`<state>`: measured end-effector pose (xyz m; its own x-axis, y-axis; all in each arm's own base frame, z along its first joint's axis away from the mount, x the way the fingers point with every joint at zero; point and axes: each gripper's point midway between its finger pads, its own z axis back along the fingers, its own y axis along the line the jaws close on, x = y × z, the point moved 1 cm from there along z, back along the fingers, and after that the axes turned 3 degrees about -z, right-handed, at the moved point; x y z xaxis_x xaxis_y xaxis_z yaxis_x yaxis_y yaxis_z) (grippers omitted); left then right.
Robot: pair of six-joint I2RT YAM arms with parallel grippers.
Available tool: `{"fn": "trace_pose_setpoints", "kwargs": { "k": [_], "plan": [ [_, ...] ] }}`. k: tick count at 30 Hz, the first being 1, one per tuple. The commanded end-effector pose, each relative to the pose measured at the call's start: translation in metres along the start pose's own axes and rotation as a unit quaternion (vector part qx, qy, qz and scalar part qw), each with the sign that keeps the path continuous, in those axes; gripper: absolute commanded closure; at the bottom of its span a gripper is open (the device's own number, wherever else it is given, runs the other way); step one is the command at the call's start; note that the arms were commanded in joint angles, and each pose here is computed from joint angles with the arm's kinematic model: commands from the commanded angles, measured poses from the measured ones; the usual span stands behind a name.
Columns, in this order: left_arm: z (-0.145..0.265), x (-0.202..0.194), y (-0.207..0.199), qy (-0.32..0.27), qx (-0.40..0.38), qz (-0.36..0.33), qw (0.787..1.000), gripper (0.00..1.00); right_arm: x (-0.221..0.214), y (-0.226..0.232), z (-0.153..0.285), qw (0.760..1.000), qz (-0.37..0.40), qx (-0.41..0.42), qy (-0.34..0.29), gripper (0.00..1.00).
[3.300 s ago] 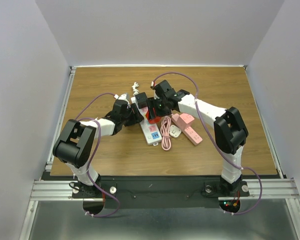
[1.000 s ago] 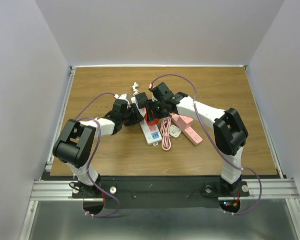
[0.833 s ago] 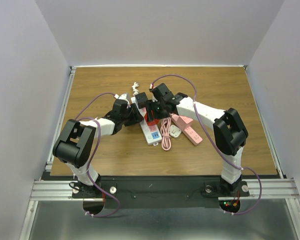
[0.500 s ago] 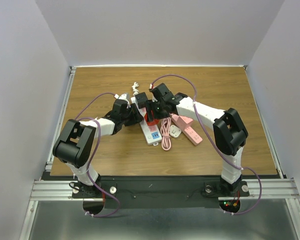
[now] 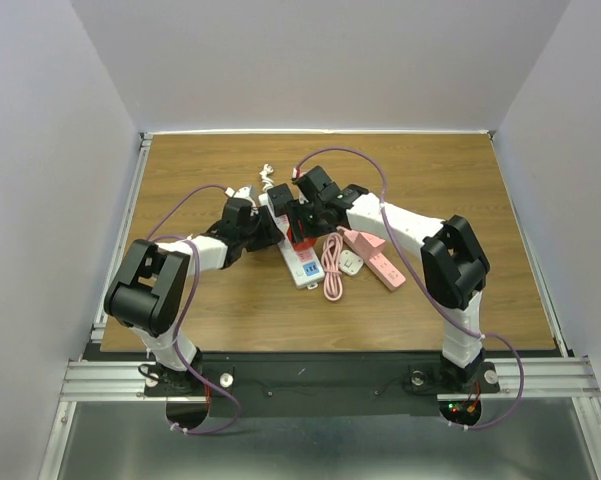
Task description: Insert the plug
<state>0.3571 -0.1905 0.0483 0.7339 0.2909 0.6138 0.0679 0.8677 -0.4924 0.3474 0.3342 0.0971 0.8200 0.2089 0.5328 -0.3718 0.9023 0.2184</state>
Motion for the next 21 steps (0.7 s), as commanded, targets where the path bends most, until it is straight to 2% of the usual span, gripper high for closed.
{"fn": "trace_pose_setpoints", "kwargs": {
  "k": [1, 21],
  "plan": [
    [0.011, 0.024, -0.001, -0.029, 0.003, -0.015, 0.999, 0.39, -0.019, -0.010, -0.018, 0.998, 0.030, -0.040, 0.028, 1.00],
    [0.040, 0.039, 0.002, -0.051, 0.015, -0.023, 0.998, 0.37, -0.017, -0.012, -0.035, 0.997, 0.044, -0.051, 0.036, 0.99]
  ]
}}
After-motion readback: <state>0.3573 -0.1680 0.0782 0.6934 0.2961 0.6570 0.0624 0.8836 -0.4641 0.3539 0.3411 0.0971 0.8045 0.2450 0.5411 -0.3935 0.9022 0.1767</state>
